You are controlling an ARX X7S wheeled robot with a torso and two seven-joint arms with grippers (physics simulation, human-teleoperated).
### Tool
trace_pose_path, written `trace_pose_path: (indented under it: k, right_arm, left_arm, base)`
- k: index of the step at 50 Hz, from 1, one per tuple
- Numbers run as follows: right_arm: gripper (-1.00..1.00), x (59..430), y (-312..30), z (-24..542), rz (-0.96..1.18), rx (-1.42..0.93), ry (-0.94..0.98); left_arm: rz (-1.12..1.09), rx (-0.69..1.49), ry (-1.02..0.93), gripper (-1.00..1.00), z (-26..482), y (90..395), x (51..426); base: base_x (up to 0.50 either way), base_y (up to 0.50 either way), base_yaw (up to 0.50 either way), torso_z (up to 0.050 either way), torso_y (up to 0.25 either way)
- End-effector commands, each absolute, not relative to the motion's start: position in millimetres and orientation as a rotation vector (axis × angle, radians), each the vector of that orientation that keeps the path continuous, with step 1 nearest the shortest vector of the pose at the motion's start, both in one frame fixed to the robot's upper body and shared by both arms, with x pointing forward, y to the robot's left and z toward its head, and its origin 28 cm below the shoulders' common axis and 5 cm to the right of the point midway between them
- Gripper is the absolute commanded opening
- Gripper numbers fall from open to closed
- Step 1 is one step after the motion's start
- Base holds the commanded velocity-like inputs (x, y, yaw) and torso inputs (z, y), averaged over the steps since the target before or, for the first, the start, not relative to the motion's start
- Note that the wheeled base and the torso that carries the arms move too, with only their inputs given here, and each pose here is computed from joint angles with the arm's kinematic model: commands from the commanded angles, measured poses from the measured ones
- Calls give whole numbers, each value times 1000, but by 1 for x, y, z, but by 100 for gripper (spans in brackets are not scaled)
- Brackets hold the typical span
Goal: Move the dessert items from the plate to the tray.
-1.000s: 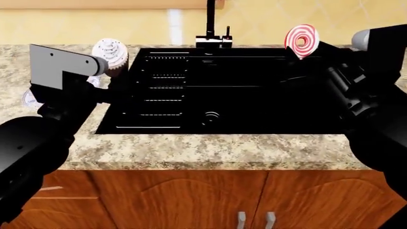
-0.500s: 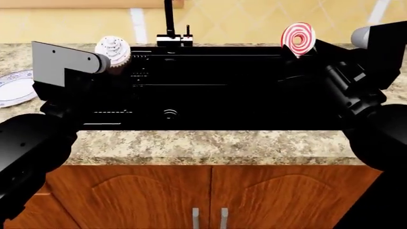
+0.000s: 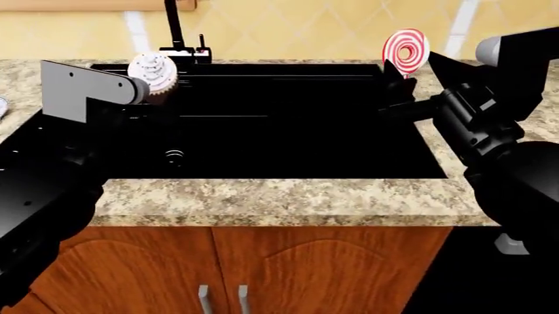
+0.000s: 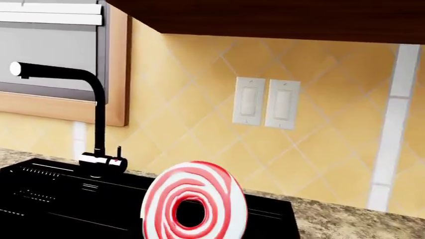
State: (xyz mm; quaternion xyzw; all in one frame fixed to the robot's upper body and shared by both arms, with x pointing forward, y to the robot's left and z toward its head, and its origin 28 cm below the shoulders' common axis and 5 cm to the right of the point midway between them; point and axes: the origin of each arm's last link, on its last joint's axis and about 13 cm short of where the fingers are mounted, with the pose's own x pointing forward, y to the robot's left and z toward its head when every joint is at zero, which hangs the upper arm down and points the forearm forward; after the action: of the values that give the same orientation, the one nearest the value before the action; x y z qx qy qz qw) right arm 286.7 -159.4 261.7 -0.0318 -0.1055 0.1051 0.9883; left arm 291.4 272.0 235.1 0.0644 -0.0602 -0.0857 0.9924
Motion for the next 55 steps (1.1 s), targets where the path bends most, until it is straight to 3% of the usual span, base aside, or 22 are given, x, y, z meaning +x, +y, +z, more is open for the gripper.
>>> trace_pose_path:
  k: [1, 55]
  right_arm:
    - [-100, 287, -160, 262, 211, -72, -216]
    - [-100, 288, -158, 260, 270, -69, -182]
  left_arm:
    - [-165, 125, -129, -100, 238, 272, 290]
    - [-175, 158, -130, -100, 236, 274, 278]
  base:
    - [0, -500, 0, 0, 0]
    - [6, -500, 0, 0, 0]
